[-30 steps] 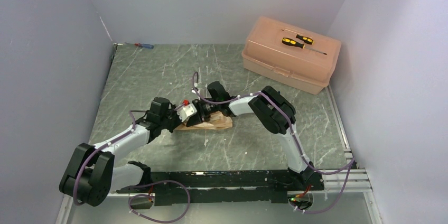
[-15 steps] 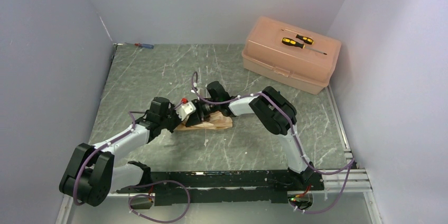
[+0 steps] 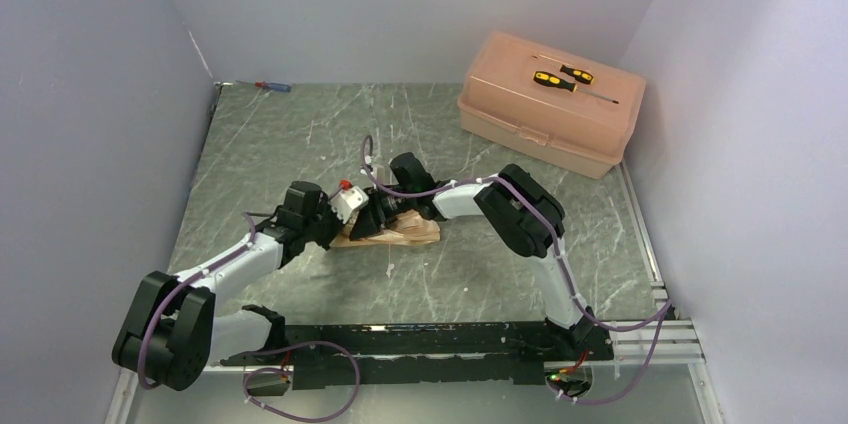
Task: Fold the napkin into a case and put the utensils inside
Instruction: Grasp the top corner of the smaller rectangle folded napkin from the folded napkin.
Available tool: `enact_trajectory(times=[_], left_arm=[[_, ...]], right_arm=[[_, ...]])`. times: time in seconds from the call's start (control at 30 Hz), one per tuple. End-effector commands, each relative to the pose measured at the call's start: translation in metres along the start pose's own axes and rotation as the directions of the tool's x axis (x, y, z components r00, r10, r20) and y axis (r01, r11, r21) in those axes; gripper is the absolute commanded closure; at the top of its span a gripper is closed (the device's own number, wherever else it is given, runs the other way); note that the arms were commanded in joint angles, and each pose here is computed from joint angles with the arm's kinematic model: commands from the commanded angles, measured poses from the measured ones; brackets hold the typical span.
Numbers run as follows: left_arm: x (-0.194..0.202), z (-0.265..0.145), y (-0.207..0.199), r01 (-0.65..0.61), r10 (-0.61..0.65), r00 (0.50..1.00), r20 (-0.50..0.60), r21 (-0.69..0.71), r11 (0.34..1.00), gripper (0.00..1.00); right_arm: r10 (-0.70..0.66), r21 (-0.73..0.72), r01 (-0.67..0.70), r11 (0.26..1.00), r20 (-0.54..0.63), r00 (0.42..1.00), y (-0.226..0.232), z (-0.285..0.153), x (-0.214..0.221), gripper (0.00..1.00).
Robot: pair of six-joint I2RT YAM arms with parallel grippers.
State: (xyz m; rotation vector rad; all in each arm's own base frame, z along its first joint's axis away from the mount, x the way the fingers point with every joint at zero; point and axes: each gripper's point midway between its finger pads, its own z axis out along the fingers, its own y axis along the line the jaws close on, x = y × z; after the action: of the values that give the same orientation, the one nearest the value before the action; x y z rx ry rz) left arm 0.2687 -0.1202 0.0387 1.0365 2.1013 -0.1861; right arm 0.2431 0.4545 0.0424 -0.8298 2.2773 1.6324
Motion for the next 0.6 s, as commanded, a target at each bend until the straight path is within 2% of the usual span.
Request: enact_trajectory(times=[0.0,0.2,0.43,0.5,0.57], left_arm=[[-0.020,-0.005,0.007,0.089,-0.089,0.996,0.023,-0.018,0.996,0.85],[-0.029,-0.009,0.006,0.149,-0.149,0.988,0.034,-0.004,0.989,0.86],[-0.027,-0.009,0.005,0.144,-0.144,0.989,0.028,-0.005,0.990,0.87],[-0.027,-0.009,0.005,0.143,-0.142,0.989,0.027,-0.005,0.990,0.87],[-0.027,-0.010,0.005,0.141,-0.140,0.990,0.028,-0.005,0.990,0.87]], right_arm=[[-0.151,0.042,0.149,0.988,0.059,0.987,0.022,-0.009,-0.026,0.48],[-0.178,0.112,0.172,0.979,0.040,0.983,0.009,-0.005,-0.017,0.48],[-0.198,0.182,0.190,0.965,0.027,0.980,-0.006,0.004,-0.007,0.52],[-0.216,0.199,0.205,0.958,0.036,0.976,-0.006,0.004,-0.011,0.56],[-0.231,0.223,0.214,0.951,0.052,0.972,-0.005,0.002,-0.016,0.66]])
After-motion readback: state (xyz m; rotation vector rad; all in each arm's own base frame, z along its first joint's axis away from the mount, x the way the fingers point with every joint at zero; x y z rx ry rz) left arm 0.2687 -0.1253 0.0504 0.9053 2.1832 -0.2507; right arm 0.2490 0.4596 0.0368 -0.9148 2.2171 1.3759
